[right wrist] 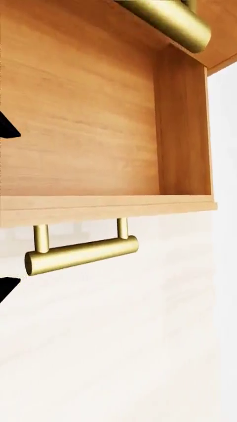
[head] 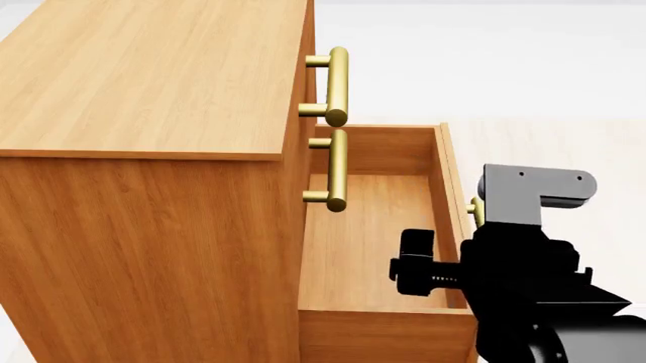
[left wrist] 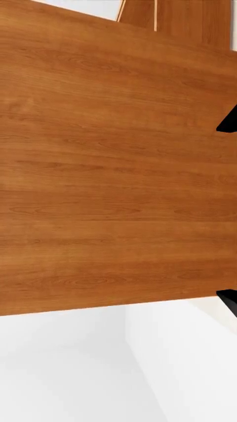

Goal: Put the bowl in the bottom drawer of the cabinet and close it.

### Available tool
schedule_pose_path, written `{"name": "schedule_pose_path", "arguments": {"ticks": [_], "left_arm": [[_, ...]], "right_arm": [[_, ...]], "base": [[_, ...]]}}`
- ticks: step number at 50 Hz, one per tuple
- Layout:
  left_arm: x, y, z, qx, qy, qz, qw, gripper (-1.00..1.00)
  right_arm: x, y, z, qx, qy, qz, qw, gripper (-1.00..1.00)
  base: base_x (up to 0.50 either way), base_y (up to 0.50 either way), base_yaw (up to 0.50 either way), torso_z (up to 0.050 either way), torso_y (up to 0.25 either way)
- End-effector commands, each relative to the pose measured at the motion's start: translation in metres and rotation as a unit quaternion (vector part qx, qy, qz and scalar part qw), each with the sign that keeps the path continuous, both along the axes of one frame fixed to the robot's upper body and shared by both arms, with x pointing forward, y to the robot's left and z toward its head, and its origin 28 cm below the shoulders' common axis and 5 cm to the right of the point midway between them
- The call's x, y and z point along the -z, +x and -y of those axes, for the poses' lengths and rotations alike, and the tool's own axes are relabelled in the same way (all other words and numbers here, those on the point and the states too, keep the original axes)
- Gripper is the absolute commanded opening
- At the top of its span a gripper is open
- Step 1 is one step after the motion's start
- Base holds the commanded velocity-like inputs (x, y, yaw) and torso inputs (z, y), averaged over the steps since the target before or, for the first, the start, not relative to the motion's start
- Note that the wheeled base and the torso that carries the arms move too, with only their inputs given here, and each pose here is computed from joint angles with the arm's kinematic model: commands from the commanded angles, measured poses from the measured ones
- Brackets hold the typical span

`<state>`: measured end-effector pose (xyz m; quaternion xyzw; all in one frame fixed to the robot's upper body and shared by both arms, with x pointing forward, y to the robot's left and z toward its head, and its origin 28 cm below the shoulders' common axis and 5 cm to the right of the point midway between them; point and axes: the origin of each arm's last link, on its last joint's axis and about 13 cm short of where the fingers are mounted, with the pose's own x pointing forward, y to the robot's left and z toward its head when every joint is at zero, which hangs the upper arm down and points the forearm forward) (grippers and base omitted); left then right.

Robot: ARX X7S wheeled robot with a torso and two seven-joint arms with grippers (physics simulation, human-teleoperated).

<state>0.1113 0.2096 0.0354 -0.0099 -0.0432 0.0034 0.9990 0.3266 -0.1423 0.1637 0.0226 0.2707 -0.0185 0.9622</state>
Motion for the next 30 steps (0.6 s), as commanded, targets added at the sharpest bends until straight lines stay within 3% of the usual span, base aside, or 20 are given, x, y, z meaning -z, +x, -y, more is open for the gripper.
{"name": "schedule_pose_path", "arguments": {"ticks": [1, 30], "left_arm": [[0.000, 0.000, 0.000, 0.000, 0.000, 0.000, 1.000, 1.00], [0.000, 0.000, 0.000, -0.001, 0.000, 0.000, 1.000, 1.00]], "right_arm": [[0.007, 0.007, 0.004, 0.015, -0.002, -0.016, 1.000, 1.00], [0.019, 0.015, 0.024, 0.069, -0.020, -0.016, 0.997, 1.00]], "base": [[0.00, 0.00, 0.00, 0.000, 0.000], [0.00, 0.00, 0.00, 0.000, 0.000]]}}
